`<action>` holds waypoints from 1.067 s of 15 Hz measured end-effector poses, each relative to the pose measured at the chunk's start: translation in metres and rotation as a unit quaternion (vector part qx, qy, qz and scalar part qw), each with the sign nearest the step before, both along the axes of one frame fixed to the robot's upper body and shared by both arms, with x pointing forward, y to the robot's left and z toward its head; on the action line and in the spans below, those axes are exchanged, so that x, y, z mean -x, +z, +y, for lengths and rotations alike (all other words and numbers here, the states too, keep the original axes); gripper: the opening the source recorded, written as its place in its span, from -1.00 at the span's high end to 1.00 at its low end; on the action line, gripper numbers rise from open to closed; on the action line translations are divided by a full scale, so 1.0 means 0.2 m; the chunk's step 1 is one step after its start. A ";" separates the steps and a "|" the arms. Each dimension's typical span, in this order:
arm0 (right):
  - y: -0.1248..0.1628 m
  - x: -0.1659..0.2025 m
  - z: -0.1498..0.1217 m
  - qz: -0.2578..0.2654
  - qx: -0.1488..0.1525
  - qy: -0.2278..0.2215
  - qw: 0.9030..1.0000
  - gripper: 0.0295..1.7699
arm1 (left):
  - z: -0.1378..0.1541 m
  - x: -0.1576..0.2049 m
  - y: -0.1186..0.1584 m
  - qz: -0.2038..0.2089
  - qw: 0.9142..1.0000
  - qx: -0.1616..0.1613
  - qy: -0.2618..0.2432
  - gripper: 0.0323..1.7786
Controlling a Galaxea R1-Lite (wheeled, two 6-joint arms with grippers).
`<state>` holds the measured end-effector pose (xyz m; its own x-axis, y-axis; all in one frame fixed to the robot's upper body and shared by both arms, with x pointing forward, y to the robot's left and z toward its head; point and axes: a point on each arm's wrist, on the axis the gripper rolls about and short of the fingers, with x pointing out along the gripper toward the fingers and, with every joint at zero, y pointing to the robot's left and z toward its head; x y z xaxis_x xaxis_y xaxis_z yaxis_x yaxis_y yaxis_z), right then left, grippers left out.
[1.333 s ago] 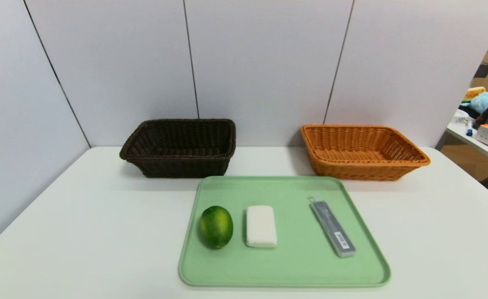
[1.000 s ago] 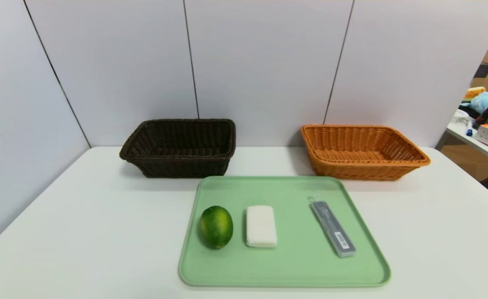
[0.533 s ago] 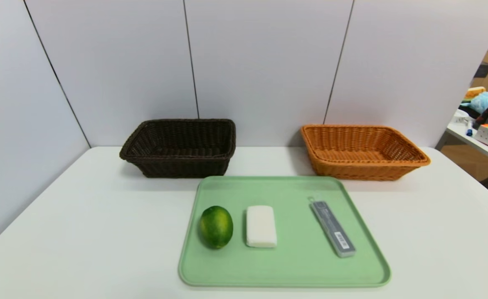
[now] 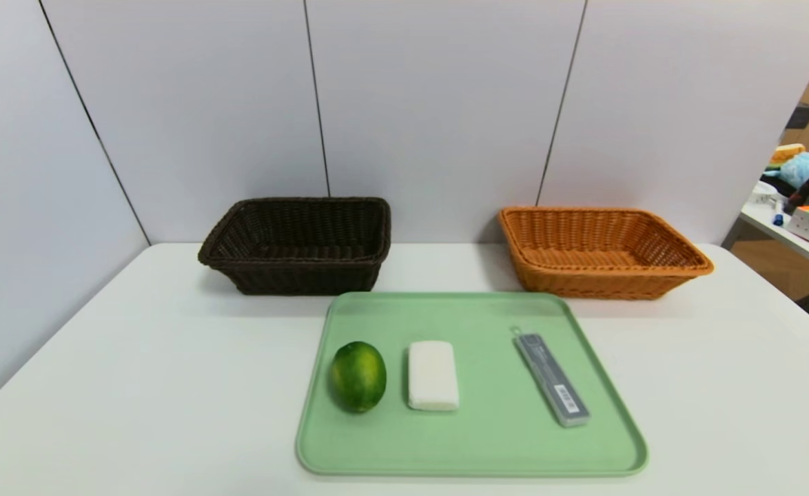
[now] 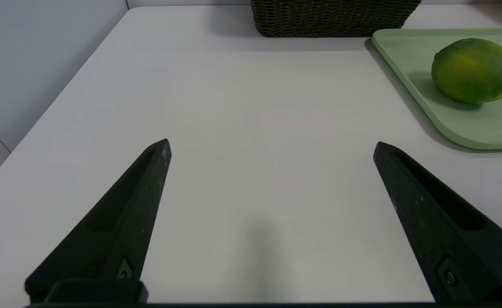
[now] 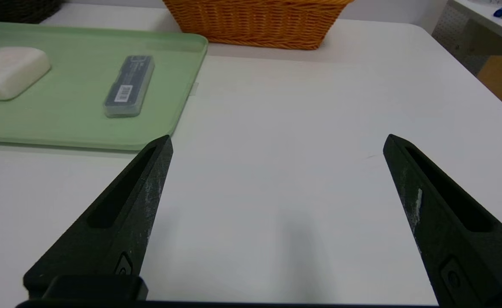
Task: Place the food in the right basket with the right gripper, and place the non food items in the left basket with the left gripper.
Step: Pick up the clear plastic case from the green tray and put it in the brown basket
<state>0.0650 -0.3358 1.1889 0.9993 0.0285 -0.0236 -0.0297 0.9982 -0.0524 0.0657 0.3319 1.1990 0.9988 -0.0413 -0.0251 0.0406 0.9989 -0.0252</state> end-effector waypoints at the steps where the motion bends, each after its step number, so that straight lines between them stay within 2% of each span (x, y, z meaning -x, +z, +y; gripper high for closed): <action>1: 0.04 0.01 0.00 -0.011 -0.006 0.008 1.000 -0.92 | 0.00 0.00 0.03 0.006 1.000 0.001 -0.004 -0.90; 5: 0.22 0.02 0.01 0.006 -0.025 0.044 0.999 -0.92 | 0.00 -0.03 0.16 0.030 0.999 0.006 -0.018 -0.90; 8: 0.34 -0.04 0.01 0.038 -0.028 0.063 0.997 -0.92 | 0.00 -0.11 0.30 0.061 0.998 0.013 -0.020 -0.90; 10: 0.42 -0.11 0.01 0.067 -0.029 0.072 0.995 -0.92 | 0.00 -0.19 0.40 0.084 0.996 0.029 -0.027 -0.90; 13: 0.52 -0.24 0.02 0.116 -0.032 0.089 0.989 -0.92 | -0.01 -0.35 0.56 0.118 0.990 0.055 -0.063 -0.90; 16: 0.57 -0.38 0.04 0.164 -0.041 0.129 0.977 -0.92 | -0.02 -0.53 0.65 0.156 0.982 0.064 -0.085 -0.90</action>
<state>0.1405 -0.3284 1.3020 0.8978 0.2938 -0.3279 -0.2827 0.9557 0.0823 0.1710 0.3289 1.3287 0.9220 -0.2299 -0.3116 0.1773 0.9660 -0.1880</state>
